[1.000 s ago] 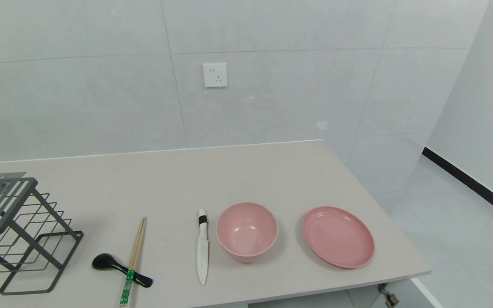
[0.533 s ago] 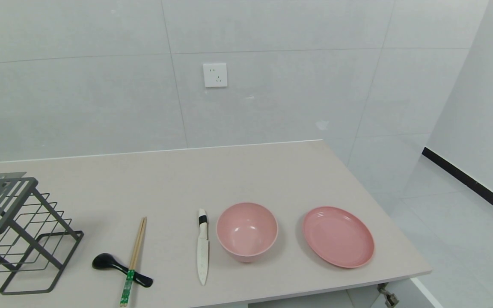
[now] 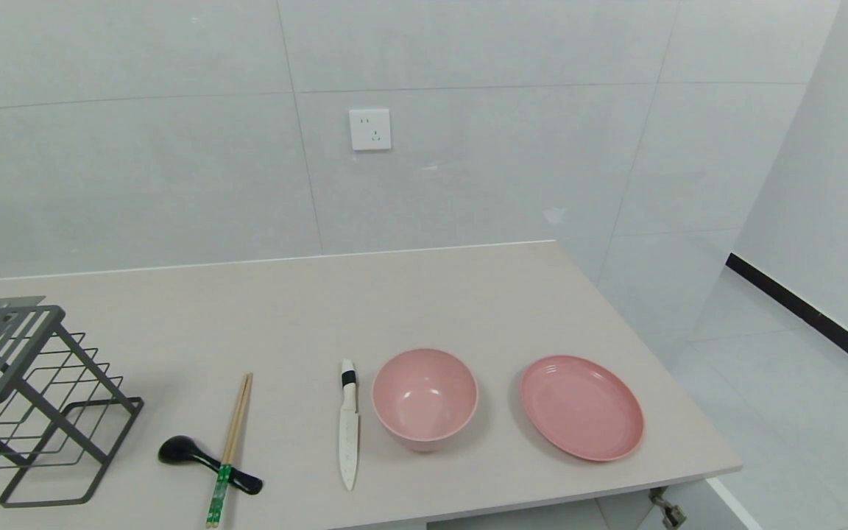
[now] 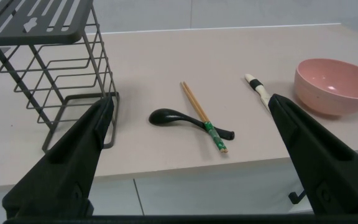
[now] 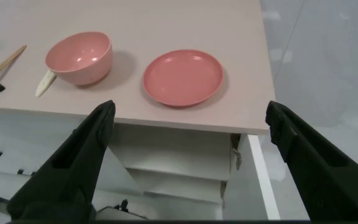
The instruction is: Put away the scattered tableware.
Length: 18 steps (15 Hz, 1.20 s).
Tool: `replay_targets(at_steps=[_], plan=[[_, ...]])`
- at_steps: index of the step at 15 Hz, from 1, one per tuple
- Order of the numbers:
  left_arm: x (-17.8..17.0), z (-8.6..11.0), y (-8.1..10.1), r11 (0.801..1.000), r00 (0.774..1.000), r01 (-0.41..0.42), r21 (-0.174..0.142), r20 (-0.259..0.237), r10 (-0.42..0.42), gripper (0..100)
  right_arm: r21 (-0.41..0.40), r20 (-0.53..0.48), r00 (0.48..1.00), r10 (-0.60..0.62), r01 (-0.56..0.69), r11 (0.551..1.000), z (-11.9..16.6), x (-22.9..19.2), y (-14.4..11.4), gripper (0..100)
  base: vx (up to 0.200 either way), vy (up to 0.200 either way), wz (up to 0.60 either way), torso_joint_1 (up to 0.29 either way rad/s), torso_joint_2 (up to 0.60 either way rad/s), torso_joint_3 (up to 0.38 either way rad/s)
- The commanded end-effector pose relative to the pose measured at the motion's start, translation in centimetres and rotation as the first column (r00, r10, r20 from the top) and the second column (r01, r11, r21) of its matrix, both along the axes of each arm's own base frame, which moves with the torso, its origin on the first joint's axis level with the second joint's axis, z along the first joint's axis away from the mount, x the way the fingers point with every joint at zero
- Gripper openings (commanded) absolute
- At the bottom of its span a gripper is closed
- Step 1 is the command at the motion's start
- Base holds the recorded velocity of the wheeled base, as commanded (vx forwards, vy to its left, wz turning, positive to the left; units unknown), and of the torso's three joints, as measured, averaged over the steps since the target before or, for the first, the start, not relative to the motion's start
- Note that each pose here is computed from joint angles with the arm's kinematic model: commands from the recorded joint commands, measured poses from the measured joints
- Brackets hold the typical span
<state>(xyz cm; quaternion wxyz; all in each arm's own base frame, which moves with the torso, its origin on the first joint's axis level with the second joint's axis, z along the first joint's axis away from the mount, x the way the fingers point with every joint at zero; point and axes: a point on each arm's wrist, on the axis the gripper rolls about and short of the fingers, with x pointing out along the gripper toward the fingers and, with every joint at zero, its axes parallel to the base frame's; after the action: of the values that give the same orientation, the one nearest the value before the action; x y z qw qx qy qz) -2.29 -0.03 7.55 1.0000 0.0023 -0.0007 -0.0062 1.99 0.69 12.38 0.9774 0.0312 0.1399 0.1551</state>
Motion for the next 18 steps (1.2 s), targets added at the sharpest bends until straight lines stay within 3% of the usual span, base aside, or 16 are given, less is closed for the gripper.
replay_targets(at_steps=[1, 4, 9, 18], plan=[[0.0, 0.0, 0.0, 1.0, 1.0, 0.0, 0.0, -0.001, 0.0, 100, -0.019, -0.109, 0.994, 0.013, -0.016, 1.0, 1.2, 2.4, 0.5, 100, 0.0, 0.0, 0.0, 0.0, 0.0, 0.0], [0.0, 0.0, 0.0, 1.0, 1.0, 0.001, 0.0, -0.001, -0.001, 100, -0.03, -0.169, 0.986, 0.006, -0.011, 0.999, 2.3, 6.8, 1.3, 100, 0.0, 0.0, 0.0, 0.0, 0.0, 0.0], [0.0, 0.0, 0.0, 1.0, 1.0, 0.001, 0.0, -0.001, -0.001, 100, -0.039, -0.184, 0.983, -0.006, -0.002, 0.999, 1.3, 12.7, 2.2, 100, 0.0, 0.0, 0.0, 0.0, 0.0, 0.0], [0.0, 0.0, 0.0, 1.0, 1.0, 0.001, -0.002, -0.001, -0.001, 100, -0.023, -0.208, 0.978, 0.021, -0.027, 0.999, 0.9, 14.4, 2.3, 100, 0.0, 0.0, 0.0, 0.0, 0.0, 0.0]])
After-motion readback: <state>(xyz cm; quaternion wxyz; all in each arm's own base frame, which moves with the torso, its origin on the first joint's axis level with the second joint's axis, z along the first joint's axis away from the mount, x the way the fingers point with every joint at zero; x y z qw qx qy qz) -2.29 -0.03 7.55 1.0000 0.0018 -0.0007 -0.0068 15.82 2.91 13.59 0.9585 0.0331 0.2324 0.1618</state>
